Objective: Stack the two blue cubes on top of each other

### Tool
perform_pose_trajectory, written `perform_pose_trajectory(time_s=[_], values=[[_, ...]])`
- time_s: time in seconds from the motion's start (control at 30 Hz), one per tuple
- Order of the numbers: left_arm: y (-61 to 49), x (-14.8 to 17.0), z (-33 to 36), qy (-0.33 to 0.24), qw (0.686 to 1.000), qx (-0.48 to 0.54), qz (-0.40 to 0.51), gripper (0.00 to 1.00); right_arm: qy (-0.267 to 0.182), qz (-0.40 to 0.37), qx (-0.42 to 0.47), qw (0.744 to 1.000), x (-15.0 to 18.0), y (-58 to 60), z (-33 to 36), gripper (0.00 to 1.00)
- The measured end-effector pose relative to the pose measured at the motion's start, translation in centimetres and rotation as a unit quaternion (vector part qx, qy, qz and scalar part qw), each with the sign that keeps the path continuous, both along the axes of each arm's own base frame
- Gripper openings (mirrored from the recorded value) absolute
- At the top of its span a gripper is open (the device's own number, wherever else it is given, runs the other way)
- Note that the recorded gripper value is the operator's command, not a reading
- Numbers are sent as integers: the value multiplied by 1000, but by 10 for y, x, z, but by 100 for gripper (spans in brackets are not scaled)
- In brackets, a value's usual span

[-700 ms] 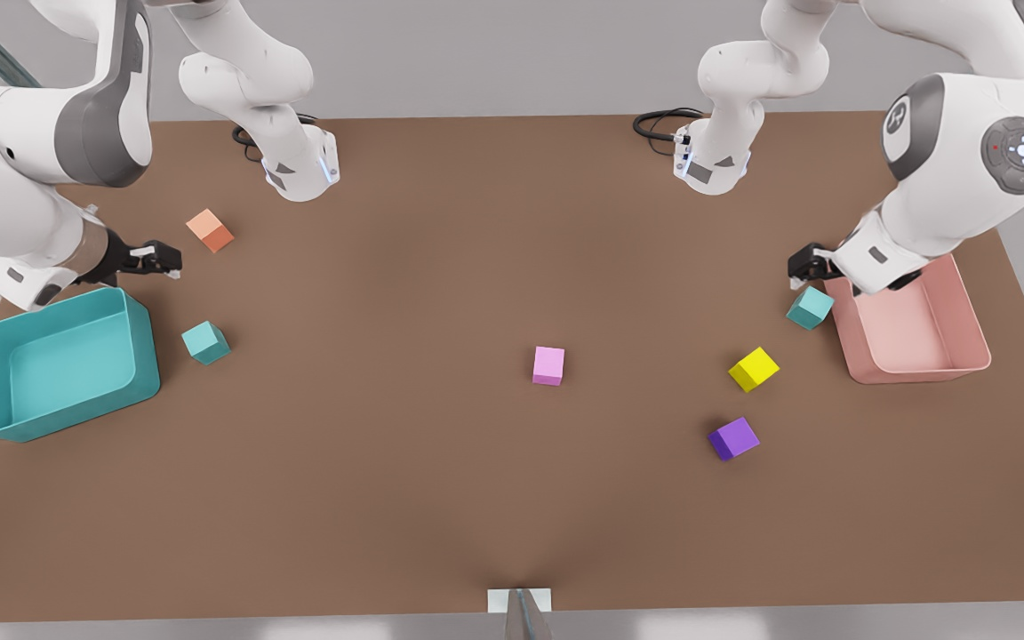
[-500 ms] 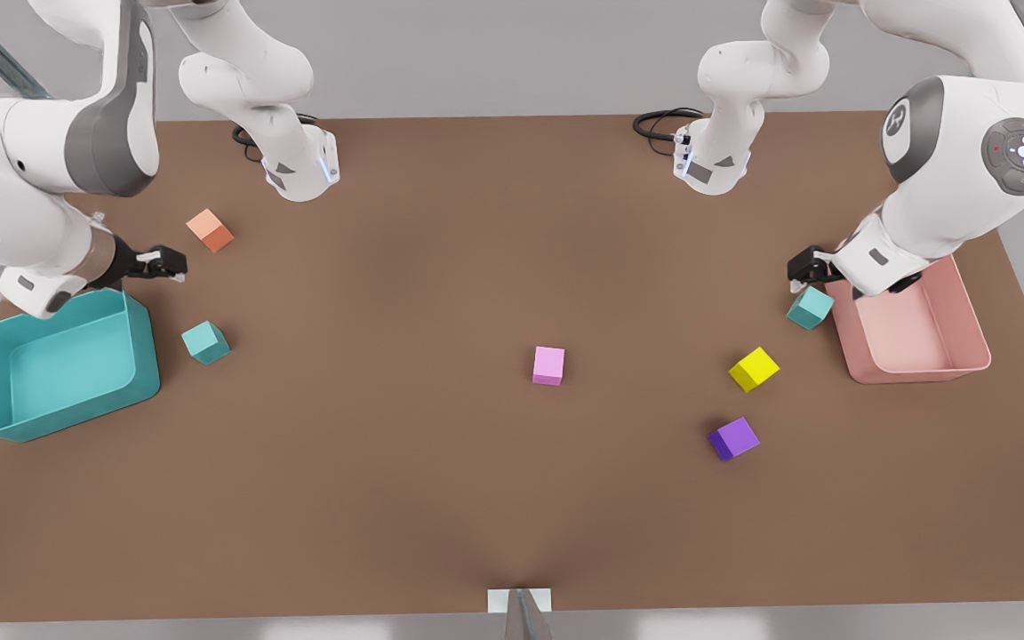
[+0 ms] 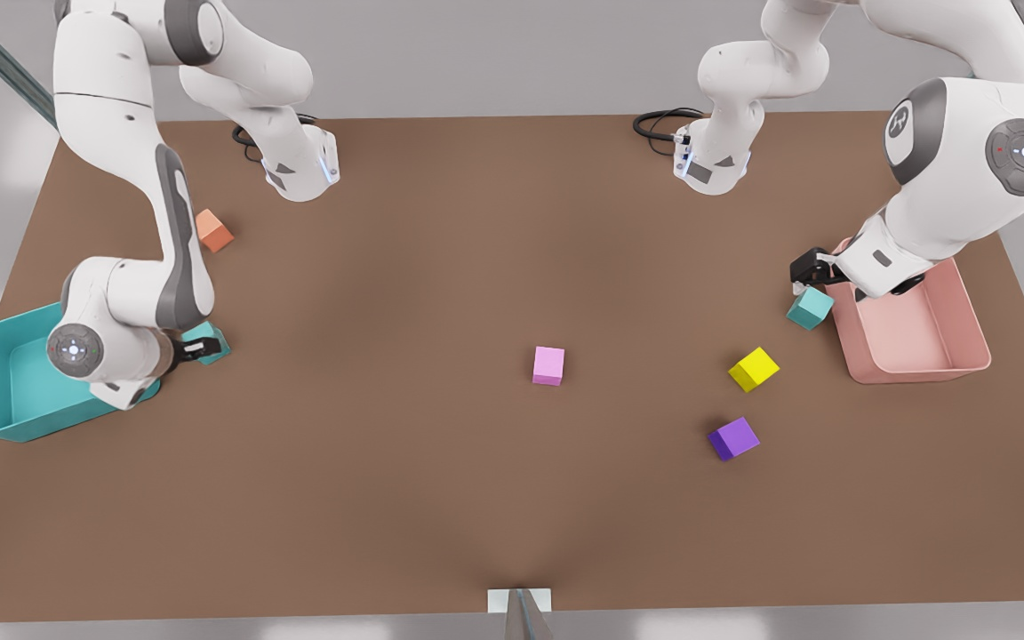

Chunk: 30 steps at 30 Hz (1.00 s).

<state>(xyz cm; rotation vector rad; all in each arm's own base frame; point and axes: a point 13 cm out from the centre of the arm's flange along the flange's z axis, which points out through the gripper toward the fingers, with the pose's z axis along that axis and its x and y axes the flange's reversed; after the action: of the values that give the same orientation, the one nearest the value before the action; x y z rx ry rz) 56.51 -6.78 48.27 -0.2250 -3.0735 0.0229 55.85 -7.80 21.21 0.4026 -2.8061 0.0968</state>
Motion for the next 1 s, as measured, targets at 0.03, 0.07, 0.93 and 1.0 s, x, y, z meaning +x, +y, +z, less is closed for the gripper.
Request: perform_pose_trajectory(time_s=[0.03, 0.07, 0.93, 1.0], values=[[0, 0, 0, 0, 1000, 0, 0, 100, -7, 13, 4, 1000, 3, -2, -4, 100], [0, 0, 0, 0, 1000, 0, 0, 100, -12, 27, 8, 1000, 5, -2, -8, 100], [11, -6, -9, 23, 1000, 5, 6, 100, 11, 153, 83, 985, -53, -38, -79, 100], [11, -10, -3, 22, 1000, 6, 6, 100, 9, 145, 81, 986, -53, -40, -82, 100]])
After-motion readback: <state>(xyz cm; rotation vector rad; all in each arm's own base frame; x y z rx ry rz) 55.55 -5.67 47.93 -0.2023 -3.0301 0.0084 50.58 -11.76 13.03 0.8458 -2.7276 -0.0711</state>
